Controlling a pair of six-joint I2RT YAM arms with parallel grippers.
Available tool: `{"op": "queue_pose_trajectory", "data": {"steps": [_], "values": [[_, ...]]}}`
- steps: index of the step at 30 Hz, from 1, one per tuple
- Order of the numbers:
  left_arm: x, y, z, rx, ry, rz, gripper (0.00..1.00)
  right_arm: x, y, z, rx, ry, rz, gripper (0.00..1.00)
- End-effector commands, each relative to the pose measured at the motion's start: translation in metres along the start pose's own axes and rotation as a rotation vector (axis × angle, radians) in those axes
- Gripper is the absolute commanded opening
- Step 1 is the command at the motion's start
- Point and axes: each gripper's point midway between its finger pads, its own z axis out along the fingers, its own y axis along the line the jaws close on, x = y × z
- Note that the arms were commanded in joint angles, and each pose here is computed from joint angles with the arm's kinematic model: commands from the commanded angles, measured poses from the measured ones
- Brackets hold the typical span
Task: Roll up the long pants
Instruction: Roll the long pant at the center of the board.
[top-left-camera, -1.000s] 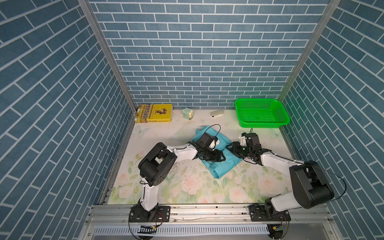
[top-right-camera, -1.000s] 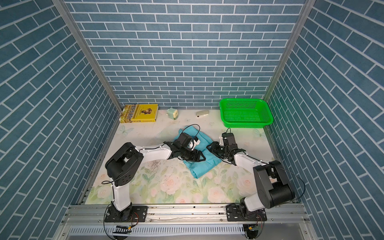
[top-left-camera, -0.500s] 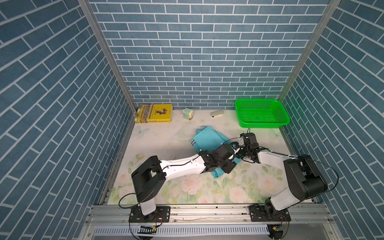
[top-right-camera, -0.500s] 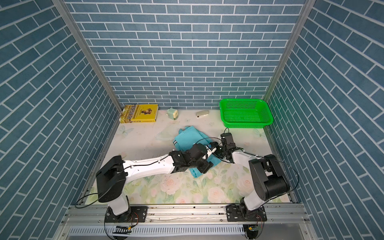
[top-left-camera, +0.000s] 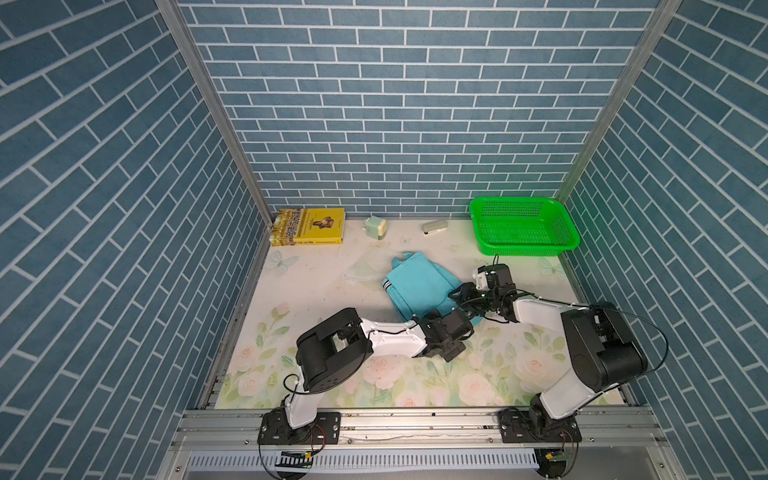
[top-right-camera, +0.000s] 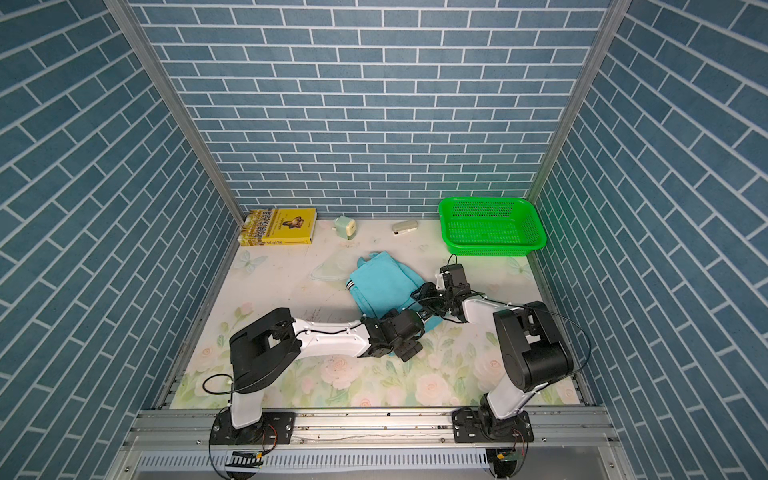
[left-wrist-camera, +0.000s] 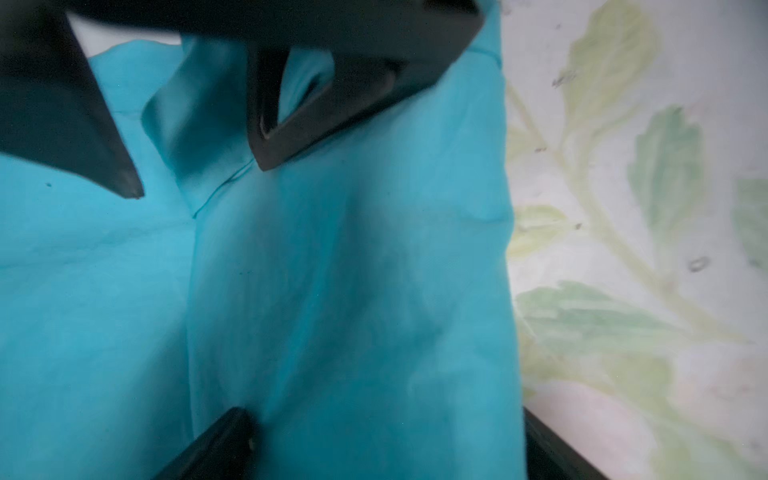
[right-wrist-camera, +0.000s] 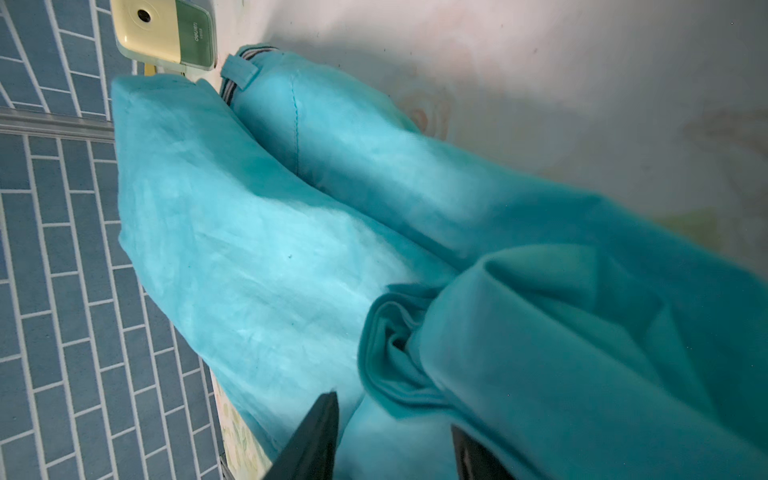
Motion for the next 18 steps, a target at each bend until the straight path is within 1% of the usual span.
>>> {"op": "queue_pose_trajectory", "data": {"steps": [1, 2, 4, 5, 7, 8, 9, 10, 13, 16, 18], "values": [[0.036, 0.014, 0.017, -0.125, 0.097, 0.077, 0.81, 0.005, -0.017, 0.005, 0.054, 0.044, -0.006, 0.5], [0.038, 0.015, 0.019, -0.139, 0.101, 0.081, 0.72, 0.004, -0.016, 0.005, 0.051, 0.046, -0.007, 0.51], [0.037, 0.013, 0.019, -0.124, 0.094, 0.074, 0.38, 0.001, -0.012, 0.002, 0.04, 0.05, -0.013, 0.52], [0.036, 0.009, 0.018, -0.095, 0.089, 0.065, 0.27, -0.001, -0.01, -0.001, 0.037, 0.048, -0.019, 0.53], [0.028, -0.007, 0.012, 0.013, 0.064, 0.033, 0.12, -0.007, -0.004, -0.011, 0.043, 0.037, -0.039, 0.61], [0.022, -0.016, 0.007, 0.077, 0.05, 0.01, 0.07, -0.01, -0.002, -0.016, 0.047, 0.031, -0.047, 0.63], [0.014, -0.028, 0.001, 0.173, 0.033, -0.024, 0.02, -0.012, 0.001, -0.024, 0.05, 0.023, -0.056, 0.65], [0.005, -0.041, -0.007, 0.292, 0.017, -0.069, 0.0, -0.015, 0.003, -0.034, 0.053, 0.009, -0.064, 0.67], [-0.027, -0.072, -0.039, 0.621, -0.029, -0.211, 0.0, -0.021, 0.007, -0.064, 0.072, -0.033, -0.081, 0.7], [-0.056, -0.08, -0.065, 0.869, -0.076, -0.363, 0.0, -0.024, 0.007, -0.097, 0.101, -0.082, -0.1, 0.72], [-0.073, -0.075, -0.075, 0.974, -0.101, -0.459, 0.0, -0.024, 0.006, -0.116, 0.111, -0.109, -0.101, 0.72]]}}
